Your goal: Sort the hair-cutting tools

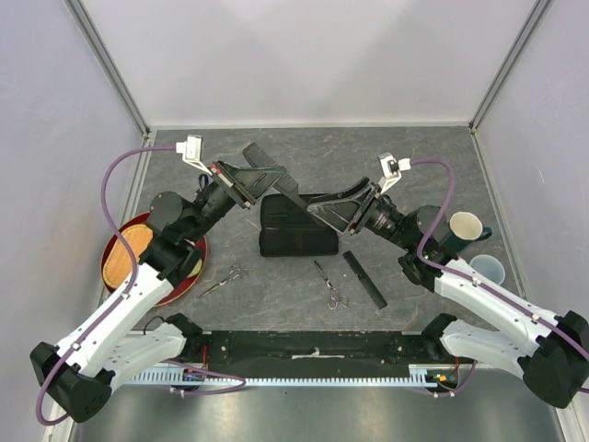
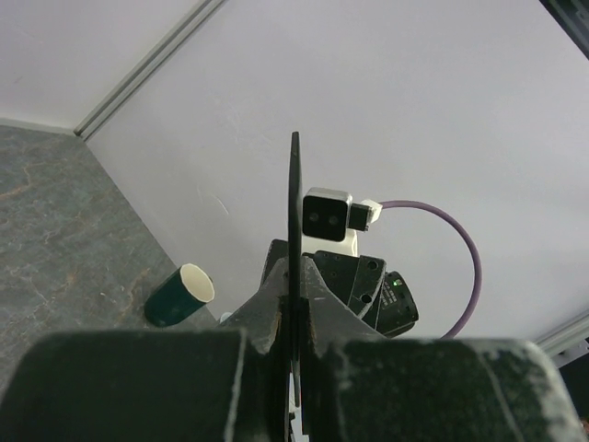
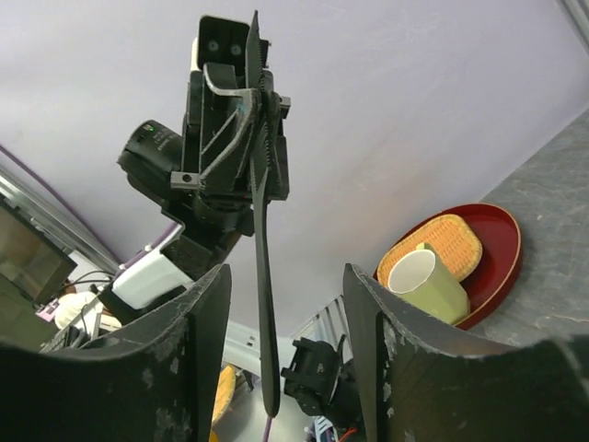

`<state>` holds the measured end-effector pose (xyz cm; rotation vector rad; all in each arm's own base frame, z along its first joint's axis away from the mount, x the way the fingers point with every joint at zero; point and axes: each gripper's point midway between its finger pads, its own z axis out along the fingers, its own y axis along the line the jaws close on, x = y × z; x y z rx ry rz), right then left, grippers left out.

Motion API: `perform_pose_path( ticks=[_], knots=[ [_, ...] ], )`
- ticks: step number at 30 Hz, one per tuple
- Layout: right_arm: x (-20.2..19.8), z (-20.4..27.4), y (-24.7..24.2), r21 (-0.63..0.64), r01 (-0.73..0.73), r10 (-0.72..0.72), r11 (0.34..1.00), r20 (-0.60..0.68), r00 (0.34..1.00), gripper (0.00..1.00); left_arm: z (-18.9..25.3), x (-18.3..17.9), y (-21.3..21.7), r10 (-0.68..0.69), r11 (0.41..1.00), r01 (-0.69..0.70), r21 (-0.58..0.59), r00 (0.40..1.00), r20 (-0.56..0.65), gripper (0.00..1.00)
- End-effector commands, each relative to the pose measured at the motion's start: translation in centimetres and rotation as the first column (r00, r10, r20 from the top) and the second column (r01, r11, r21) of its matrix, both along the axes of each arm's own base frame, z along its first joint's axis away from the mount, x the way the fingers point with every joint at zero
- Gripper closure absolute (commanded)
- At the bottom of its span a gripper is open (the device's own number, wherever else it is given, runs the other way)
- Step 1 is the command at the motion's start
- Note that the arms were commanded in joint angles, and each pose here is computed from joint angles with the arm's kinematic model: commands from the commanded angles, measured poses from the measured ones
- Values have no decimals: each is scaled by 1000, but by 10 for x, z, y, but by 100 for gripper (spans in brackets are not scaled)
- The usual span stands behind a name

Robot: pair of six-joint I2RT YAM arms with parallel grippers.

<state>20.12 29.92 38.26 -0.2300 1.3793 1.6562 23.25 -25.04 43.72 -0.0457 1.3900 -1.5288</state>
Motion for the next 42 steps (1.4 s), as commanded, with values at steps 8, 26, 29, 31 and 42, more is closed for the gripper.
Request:
perform_pose_path(
  ticks=[8,26,29,31,42],
  knots=[
    [-24,30,2,125,-107,101,986,54,993,58,22,-6,23,96,985,-83,-154,992,77,98],
    [-25,28,11,99,-107,103,989,44,994,57,14,-6,28,120,982,-108,-156,990,69,98],
    [-24,30,11,105,-104,99,989,46,994,54,14,-8,32,133,979,-120,-163,989,72,98],
    [-24,32,12,110,-106,101,988,46,994,59,12,-8,33,137,979,-125,-163,988,70,98],
    [-18,18,19,-20,-77,77,997,18,997,100,8,-17,35,143,989,-140,-45,986,86,23]
  ],
)
